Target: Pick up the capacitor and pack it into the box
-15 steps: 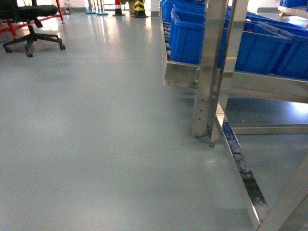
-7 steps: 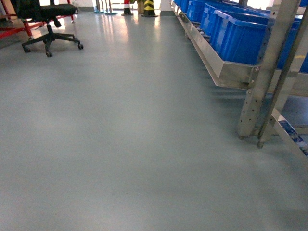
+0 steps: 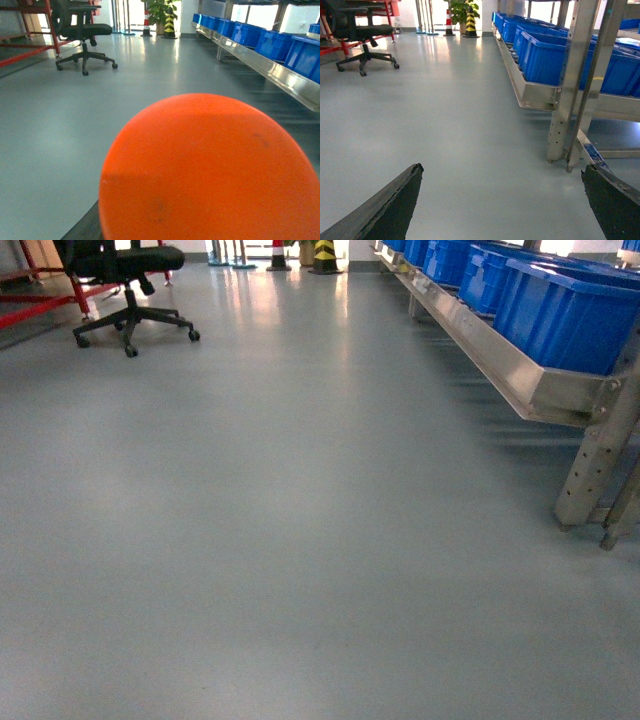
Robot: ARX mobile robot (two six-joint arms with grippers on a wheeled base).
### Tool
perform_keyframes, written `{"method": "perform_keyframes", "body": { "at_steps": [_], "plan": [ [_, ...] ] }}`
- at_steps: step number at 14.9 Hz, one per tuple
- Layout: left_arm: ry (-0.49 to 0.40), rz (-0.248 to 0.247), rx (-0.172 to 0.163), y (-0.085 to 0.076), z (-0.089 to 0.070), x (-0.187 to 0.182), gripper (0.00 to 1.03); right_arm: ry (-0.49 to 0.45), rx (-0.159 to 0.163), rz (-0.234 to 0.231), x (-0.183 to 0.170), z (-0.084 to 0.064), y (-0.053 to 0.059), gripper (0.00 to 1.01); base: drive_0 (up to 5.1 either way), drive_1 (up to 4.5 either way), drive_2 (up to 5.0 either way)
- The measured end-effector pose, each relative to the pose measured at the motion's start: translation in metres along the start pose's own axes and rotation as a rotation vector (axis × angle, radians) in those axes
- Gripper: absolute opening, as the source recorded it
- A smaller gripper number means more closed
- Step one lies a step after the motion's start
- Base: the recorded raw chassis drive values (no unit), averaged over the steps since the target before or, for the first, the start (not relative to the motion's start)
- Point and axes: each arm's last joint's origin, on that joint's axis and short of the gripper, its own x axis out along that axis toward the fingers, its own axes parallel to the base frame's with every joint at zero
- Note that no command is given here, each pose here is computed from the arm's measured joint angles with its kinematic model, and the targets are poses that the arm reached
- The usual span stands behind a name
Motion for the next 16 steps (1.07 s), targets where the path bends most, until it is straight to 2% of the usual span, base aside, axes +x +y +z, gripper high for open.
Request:
{"method": "perform_keyframes", "body": {
  "at_steps": [16],
  "plan": [
    [-0.005, -0.001, 0.000, 0.0000, 0.0005, 0.0000, 0.44, -0.002, 0.000, 0.000, 0.0000, 0.0001, 0.0000, 0.98, -5.0, 2.46, 2.5]
  ]
}}
